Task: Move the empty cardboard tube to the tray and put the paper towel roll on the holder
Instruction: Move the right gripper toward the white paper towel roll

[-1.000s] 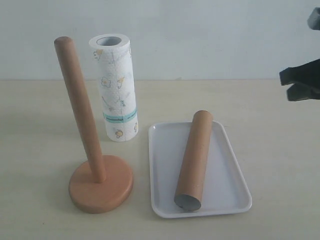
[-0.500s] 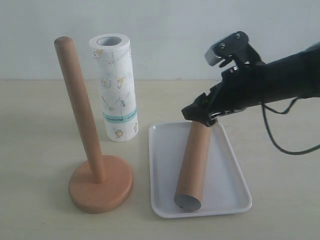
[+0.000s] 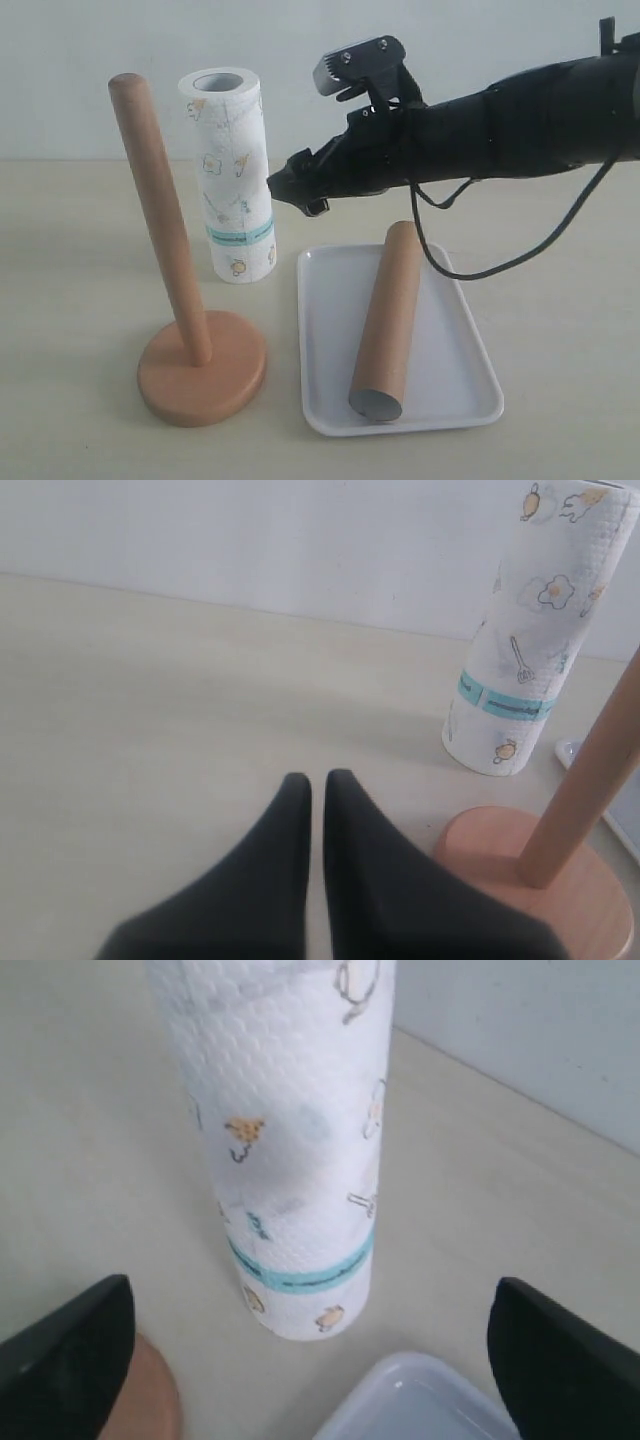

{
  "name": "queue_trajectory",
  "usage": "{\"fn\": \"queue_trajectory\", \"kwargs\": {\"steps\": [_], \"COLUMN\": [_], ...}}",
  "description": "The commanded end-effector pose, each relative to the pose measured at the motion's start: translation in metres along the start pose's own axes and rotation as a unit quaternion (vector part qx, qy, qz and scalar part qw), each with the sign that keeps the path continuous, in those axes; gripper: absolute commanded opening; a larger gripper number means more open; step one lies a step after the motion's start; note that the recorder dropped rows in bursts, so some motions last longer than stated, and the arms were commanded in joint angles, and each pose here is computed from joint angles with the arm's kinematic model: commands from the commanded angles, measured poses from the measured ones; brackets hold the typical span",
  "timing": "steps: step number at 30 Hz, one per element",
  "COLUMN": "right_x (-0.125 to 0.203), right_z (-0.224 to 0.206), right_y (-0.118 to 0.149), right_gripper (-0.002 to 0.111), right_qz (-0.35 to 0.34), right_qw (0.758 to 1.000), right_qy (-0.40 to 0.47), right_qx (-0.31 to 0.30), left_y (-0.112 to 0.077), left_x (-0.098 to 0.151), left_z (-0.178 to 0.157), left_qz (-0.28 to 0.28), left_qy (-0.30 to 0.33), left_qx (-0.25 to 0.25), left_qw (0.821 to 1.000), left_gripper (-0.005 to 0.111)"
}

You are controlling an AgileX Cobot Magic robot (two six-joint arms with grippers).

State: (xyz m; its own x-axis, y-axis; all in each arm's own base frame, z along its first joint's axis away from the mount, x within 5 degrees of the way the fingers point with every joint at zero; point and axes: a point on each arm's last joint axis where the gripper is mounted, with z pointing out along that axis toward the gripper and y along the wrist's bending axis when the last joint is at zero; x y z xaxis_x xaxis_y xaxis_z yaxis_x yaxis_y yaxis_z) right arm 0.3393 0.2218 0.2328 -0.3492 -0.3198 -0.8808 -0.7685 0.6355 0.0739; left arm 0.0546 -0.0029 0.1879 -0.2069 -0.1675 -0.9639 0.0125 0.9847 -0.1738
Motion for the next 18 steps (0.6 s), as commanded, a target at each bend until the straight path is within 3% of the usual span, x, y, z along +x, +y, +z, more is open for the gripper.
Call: {"fn": "queue_trajectory", "kwargs": {"steps": [1,8,18], "right_x": [-0.003,-0.007,-0.019], "right_z": [0.009,0.02,0.035], "right_y": [0.004,0.009,0.003], "right_gripper": [0.089,0.089,0.089], "right_qz": [-0.028,-0.054,-0.103], "right_qw": [0.999,0.993,0.988], "right_qy": [-0.027,-0.049,-0.07], "right_qx": [-0.037,-0.089,-0.09], "left_y": [0.0,0.0,0.0], "left_x": [0.001,0.001,0.001], "left_z": [0.0,0.0,0.0], "left_qz": [0.001,0.001,0.001], "left_qy": [0.001,0.001,0.001], "left_qx": [-0.002,-0.002,-0.002], "left_qw": [1.0,1.0,1.0], "left_gripper": [0.004,0.004,0.004]}}
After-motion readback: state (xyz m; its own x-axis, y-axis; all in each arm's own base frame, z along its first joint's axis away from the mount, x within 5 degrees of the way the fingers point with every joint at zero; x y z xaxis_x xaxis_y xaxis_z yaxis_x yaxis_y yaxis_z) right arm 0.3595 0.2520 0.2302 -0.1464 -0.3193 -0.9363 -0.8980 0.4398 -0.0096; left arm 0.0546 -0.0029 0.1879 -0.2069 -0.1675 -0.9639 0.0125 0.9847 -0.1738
